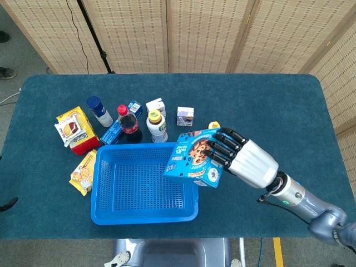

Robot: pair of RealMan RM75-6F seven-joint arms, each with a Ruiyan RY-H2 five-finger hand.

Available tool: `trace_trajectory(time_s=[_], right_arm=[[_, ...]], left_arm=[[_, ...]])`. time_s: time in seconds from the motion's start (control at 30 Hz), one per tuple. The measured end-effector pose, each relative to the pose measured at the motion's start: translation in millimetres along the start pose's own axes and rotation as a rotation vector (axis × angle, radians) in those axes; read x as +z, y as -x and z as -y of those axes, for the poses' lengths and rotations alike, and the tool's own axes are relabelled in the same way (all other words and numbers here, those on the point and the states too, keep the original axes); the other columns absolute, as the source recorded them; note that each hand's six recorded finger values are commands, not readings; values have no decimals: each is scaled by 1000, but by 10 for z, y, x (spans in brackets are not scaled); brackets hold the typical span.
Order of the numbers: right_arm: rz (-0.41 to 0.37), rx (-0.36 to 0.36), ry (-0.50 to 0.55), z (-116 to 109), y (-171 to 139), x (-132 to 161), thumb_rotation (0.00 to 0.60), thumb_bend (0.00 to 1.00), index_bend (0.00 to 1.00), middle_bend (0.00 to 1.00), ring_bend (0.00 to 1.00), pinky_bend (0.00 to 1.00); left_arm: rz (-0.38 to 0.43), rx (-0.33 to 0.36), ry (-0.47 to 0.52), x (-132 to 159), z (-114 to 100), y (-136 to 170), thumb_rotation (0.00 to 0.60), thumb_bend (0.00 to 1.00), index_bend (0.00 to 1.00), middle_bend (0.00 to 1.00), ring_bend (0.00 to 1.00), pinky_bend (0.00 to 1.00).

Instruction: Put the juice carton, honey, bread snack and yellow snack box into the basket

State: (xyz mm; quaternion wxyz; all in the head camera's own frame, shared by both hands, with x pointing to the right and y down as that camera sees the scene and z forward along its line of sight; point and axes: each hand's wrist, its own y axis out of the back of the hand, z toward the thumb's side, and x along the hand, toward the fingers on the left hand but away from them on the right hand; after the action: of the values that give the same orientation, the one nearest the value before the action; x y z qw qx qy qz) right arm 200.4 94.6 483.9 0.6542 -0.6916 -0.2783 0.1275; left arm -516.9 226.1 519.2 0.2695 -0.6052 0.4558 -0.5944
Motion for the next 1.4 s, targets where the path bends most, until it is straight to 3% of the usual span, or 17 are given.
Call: trace_trajectory(time_s=[0.2,0.37,0.47,0.87,0.93,1.0,1.03,1.07,1.1,1.13,1.2,1.27,1.4], right_arm=[[-64,-29,87,368,276,277,600,759,658,594,494,463],[-138,19,87,689,520,543,600,759,660,594,493,463],[-183,59,46,842,618,661,600,759,661,594,490,463],[-398,184,-323,1154,671,829,600,764,668,595,442,439],[-433,208,-380,1195,654,844,600,767,606,574,424,427],[-459,231,-421,1221,635,861,600,761,304,405,351,385],[-464,238,-428,1222,628,866,600,716,137,250,287,351],[-464,243,-434,1221,624,866,600,653,66,155,238,324],[-458,247,-437,1213,623,860,600,492,10,49,156,280],[-445,247,-434,1201,627,854,600,286,0,4,81,240],[-400,234,-423,1151,648,836,600,48,0,0,10,197],[-361,208,-416,1090,668,822,600,0,0,0,0,180],[-290,127,-366,926,705,816,600,0,0,0,0,132]], left_arm=[[-13,-11,-3,-18,28,-27,600,144,0,0,0,0],[-23,-19,-8,-28,49,-60,600,144,0,0,0,0],[-28,-22,-8,-36,57,-71,600,144,0,0,0,0],[-33,-27,1,-54,58,-71,600,144,0,0,0,0],[-31,-29,2,-48,61,-68,600,144,0,0,0,0],[-29,-28,2,-45,58,-65,600,144,0,0,0,0],[-29,-27,3,-44,56,-63,600,144,0,0,0,0],[-29,-26,4,-44,55,-62,600,144,0,0,0,0],[-30,-26,5,-46,54,-62,600,144,0,0,0,0],[-30,-27,6,-48,55,-62,600,144,0,0,0,0],[-30,-29,7,-48,58,-62,600,144,0,0,0,0],[-29,-30,8,-46,59,-63,600,143,0,0,0,0],[-24,-34,7,-36,66,-58,600,143,0,0,0,0]])
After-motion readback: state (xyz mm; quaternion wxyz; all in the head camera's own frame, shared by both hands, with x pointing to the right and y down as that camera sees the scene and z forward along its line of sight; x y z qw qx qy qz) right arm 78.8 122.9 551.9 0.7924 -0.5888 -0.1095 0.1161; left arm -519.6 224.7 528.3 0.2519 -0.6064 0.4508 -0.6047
